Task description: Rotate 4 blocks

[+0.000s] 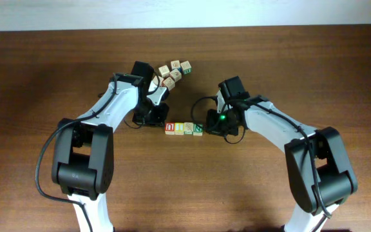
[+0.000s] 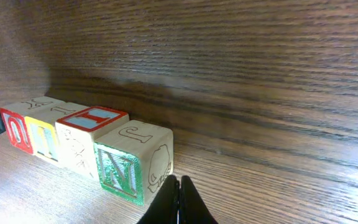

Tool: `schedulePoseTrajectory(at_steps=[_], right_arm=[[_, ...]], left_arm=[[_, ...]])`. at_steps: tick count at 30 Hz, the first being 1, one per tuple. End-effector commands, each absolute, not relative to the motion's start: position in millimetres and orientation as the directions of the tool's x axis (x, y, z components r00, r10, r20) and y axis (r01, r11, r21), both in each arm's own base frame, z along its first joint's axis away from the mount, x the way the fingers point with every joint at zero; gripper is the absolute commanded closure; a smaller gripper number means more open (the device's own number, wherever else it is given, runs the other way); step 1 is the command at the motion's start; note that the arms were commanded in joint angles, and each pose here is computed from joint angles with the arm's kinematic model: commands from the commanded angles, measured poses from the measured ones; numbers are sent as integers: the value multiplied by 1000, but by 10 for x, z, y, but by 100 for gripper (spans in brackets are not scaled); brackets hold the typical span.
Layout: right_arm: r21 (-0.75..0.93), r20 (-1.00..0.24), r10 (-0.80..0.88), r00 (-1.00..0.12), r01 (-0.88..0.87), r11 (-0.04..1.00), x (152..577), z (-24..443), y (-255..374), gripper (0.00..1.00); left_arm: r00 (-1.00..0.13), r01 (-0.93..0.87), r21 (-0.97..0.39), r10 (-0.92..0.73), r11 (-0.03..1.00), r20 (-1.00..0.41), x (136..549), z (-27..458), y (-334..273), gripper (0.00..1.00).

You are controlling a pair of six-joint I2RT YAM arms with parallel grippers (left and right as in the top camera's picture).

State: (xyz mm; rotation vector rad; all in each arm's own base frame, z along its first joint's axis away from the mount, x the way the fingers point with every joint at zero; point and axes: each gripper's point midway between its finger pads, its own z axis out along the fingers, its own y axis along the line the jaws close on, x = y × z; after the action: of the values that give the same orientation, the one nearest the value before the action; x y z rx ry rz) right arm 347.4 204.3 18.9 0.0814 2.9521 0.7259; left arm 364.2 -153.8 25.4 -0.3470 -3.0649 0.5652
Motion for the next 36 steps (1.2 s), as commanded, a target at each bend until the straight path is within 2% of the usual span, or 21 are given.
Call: schedulePoseTrajectory(at_steps=[1,19,23,24,28,36], right_arm=[[448,-84,79,-993,33,893,3457,131,2039,96],[517,-162,23,-986,-65,854,3584,238,2191,96],[503,-126,47,-991,-23,864,3560,203,2062,96],[502,-123,50,-991,-19,865,3558,200,2050,96],[495,-101,46,-994,-10,869,3503,183,2044,96],[494,-99,46,-994,-9,869,3497,148,2042,96]], left_arm=[[-986,140,-368,164,919,35,3535,192,-1555,100],[-985,109,-385,152,916,82,3436,209,-1568,100],[-989,140,-185,146,973,16,3624,100,-1248,100],[-989,141,-177,145,974,10,3641,97,-1237,100],[-989,145,-180,146,973,-9,3684,99,-1253,100],[-984,169,-354,179,920,-5,3618,182,-1545,100]])
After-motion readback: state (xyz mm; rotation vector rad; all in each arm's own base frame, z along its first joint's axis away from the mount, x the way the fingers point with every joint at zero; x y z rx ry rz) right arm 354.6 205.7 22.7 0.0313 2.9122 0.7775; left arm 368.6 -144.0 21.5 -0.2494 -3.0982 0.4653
